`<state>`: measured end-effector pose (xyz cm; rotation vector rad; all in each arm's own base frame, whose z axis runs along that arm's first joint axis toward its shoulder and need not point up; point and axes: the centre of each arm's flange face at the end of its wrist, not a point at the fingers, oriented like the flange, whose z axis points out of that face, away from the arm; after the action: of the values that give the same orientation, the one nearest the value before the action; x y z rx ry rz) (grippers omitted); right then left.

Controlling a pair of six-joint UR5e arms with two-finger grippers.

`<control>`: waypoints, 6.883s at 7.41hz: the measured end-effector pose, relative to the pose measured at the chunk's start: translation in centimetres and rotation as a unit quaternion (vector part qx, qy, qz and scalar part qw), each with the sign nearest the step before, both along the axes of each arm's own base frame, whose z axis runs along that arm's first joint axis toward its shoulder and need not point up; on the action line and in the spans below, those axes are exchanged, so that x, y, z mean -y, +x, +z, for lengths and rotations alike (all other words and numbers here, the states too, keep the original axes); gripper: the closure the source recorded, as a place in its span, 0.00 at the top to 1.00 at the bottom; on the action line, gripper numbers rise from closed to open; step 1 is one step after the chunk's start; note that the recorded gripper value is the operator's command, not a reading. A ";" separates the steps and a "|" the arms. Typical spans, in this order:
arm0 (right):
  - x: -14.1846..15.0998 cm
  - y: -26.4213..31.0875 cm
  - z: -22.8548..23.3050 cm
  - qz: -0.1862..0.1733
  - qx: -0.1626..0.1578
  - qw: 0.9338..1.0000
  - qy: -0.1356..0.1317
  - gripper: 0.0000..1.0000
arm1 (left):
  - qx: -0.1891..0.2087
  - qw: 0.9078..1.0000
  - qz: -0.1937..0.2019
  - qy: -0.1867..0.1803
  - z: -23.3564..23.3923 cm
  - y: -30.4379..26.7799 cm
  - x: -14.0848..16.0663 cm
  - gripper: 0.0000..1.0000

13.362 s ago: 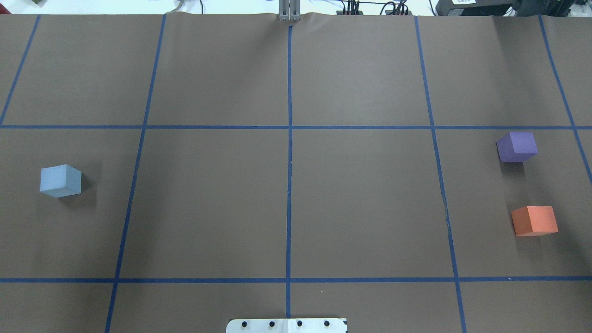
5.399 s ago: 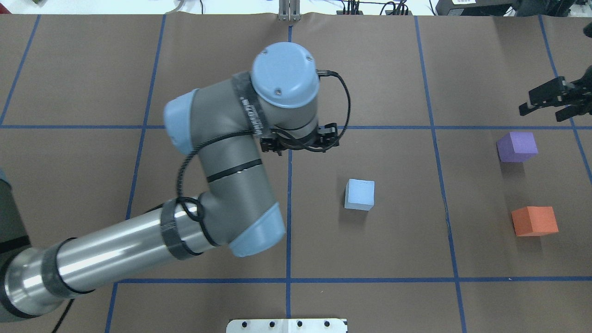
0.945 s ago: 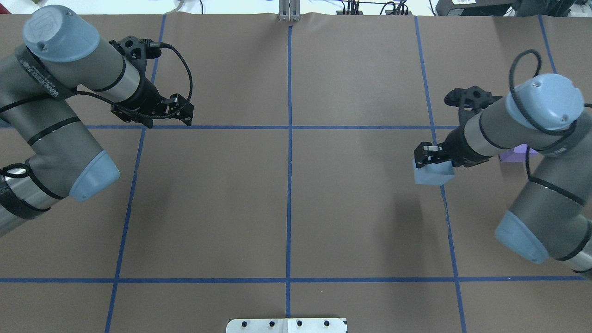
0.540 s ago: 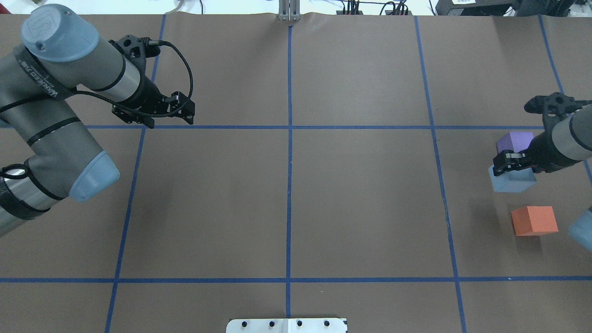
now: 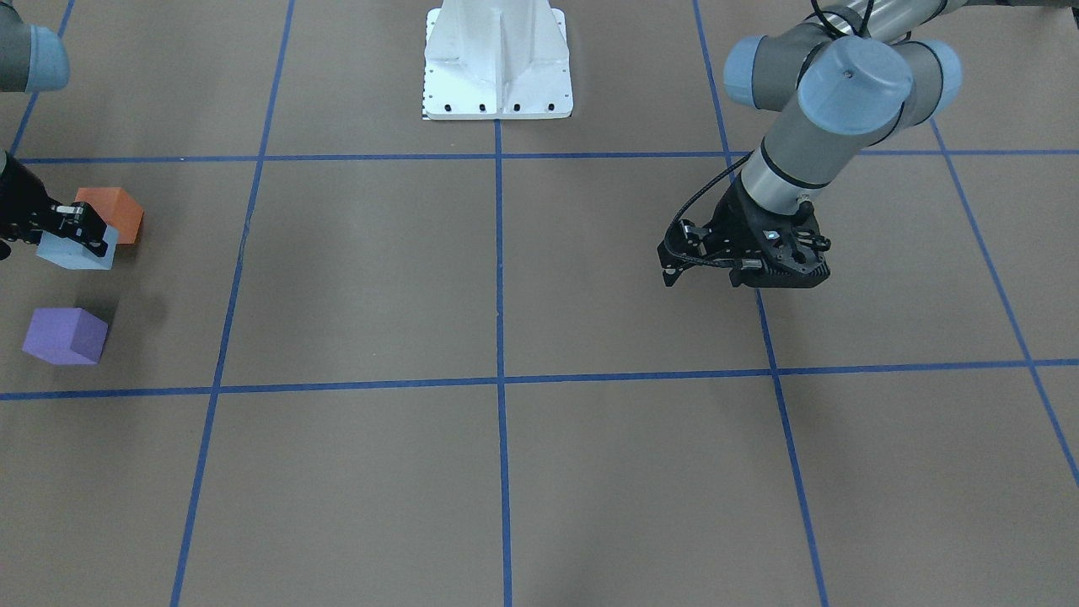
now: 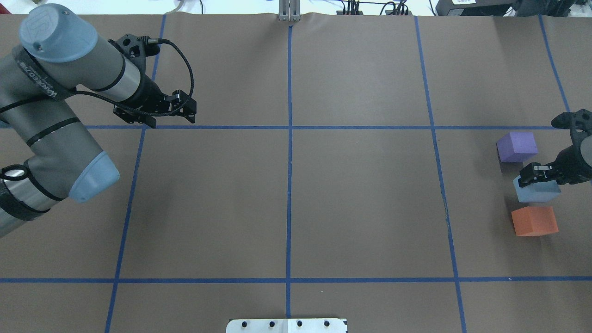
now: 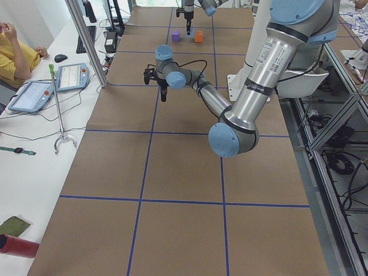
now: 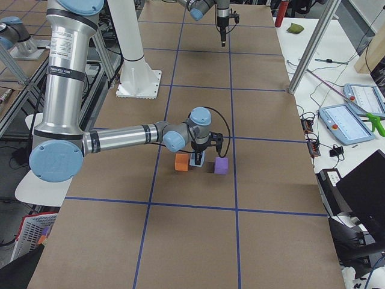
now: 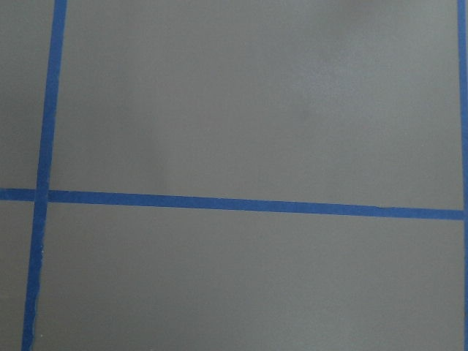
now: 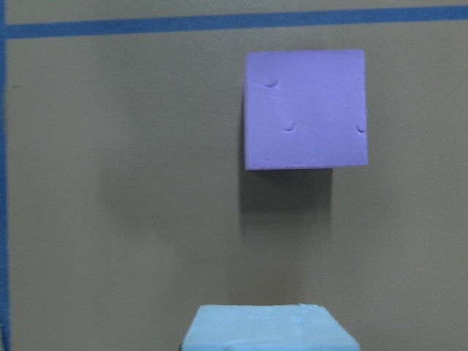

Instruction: Place blue block between orange and purple blocks

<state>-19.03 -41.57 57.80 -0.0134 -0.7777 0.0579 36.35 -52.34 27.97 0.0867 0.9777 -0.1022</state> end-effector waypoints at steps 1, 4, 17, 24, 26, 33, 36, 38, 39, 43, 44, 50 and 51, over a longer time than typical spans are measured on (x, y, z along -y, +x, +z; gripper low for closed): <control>0.1 0.0 0.7 0.001 0.001 1.000 -0.001 0.00 | -0.003 1.000 -0.003 -0.002 -0.3 -0.1 -0.1 1.00; 1.0 -0.6 2.1 0.001 -0.004 1.000 -0.006 0.00 | -0.005 1.000 -0.005 -0.004 -0.5 -0.1 -0.3 1.00; 2.5 -1.5 3.1 0.003 0.002 1.000 0.028 0.10 | -0.005 1.000 -0.004 -0.005 -0.4 0.1 -0.3 1.00; 2.3 -2.3 2.9 -0.002 0.006 1.000 0.030 1.00 | -0.005 1.000 -0.004 -0.004 -0.5 0.0 -0.4 1.00; 2.2 -2.2 2.8 -0.003 0.008 0.999 0.032 1.00 | -0.006 1.000 -0.005 -0.005 -0.6 0.0 -0.4 1.00; -1.2 9.3 -3.0 0.059 0.080 0.993 0.061 1.00 | -0.006 1.000 -0.007 0.011 0.3 -3.1 -2.3 1.00; 3.1 15.1 -3.9 0.067 0.059 0.994 0.062 1.00 | 0.056 0.995 0.027 0.080 8.8 -12.6 -3.6 1.00; 7.7 20.3 -6.0 0.039 0.021 0.997 0.070 1.00 | 0.112 0.982 0.071 0.136 17.0 -23.0 -2.1 1.00; 8.5 22.1 -6.2 0.027 0.012 0.997 0.072 1.00 | 0.120 0.976 0.100 0.152 22.3 -29.0 -0.8 1.00; 9.2 24.0 -3.8 -0.001 0.002 0.997 0.073 1.00 | 0.120 0.973 0.128 0.149 33.0 -39.5 2.0 1.00; 9.0 24.0 -3.6 -0.001 0.003 0.997 0.072 1.00 | 0.118 0.975 0.124 0.139 33.2 -39.7 2.0 1.00; 8.9 20.7 -2.3 -0.055 0.008 0.995 0.083 1.00 | 0.081 0.986 0.114 0.089 34.7 -39.8 -1.8 1.00; 8.6 20.4 -2.5 -0.057 0.021 0.995 0.083 1.00 | 0.081 0.986 0.114 0.086 34.9 -39.8 -2.1 1.00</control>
<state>1.38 -50.19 55.31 0.0981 -0.8211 -0.1156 -3.42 -50.26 62.86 0.1387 0.8269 0.1975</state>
